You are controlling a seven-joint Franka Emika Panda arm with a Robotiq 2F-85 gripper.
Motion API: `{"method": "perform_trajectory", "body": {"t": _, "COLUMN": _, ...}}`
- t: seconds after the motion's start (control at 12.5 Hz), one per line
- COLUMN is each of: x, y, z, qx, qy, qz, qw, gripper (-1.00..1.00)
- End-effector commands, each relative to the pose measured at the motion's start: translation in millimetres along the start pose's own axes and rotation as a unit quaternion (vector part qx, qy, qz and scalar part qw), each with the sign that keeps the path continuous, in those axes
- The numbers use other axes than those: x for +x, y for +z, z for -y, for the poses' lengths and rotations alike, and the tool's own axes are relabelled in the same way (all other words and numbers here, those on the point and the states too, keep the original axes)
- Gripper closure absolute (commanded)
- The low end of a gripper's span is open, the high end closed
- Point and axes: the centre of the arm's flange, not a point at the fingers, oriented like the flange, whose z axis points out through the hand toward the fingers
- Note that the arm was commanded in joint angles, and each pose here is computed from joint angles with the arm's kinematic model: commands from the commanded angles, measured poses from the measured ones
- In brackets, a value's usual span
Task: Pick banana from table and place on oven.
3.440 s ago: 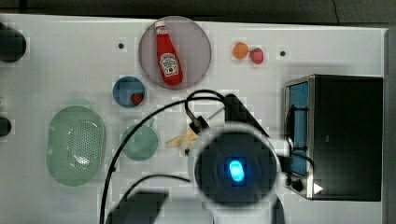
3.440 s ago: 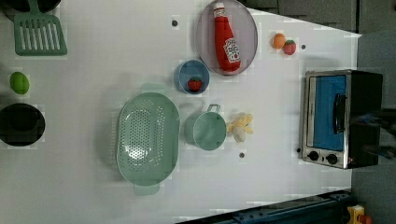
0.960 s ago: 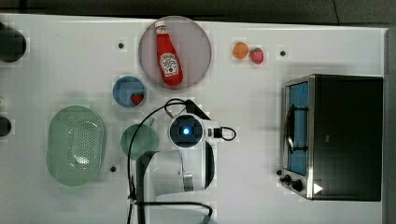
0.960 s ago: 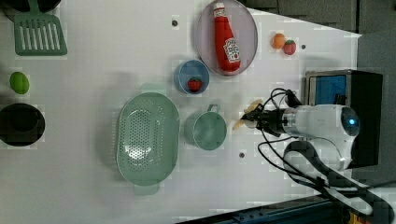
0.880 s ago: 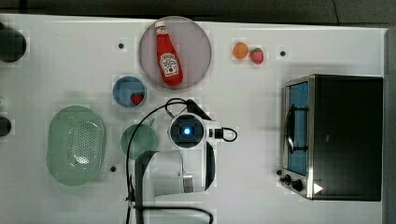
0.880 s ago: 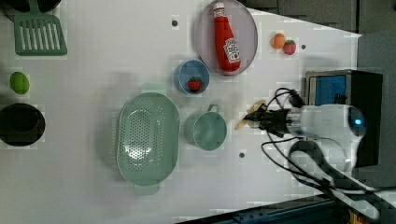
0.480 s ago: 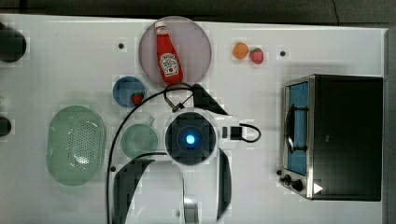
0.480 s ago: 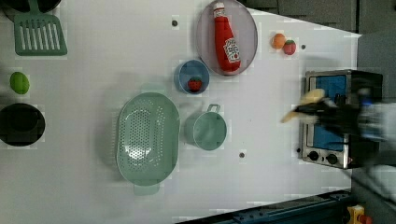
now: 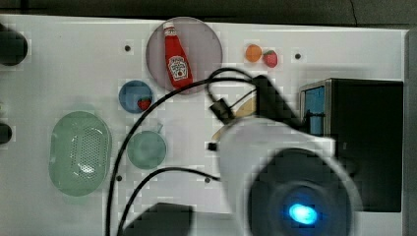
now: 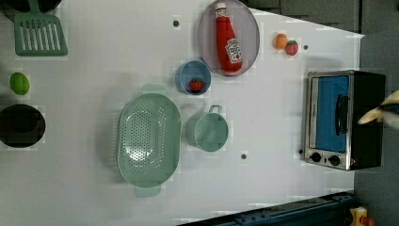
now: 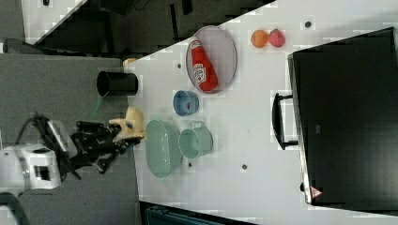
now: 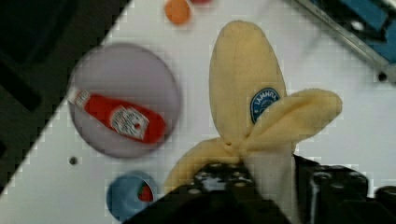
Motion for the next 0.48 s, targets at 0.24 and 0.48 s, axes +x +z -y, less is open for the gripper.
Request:
{"method": "perform_trajectory", "body": {"t": 0.24, "x": 92.1, "y": 55.9, "z": -79.6, "qx": -0.046, "qy": -0.04, "qz": 0.052, "qw": 0.997, "gripper": 0.51}}
{"method": "perform_trajectory", "body": {"t": 0.48, "x": 144.0, "y": 88.6, "z": -135.7, "qx": -0.051, "qy": -0.076, "qz": 0.058, "qw": 0.994, "gripper": 0.51}}
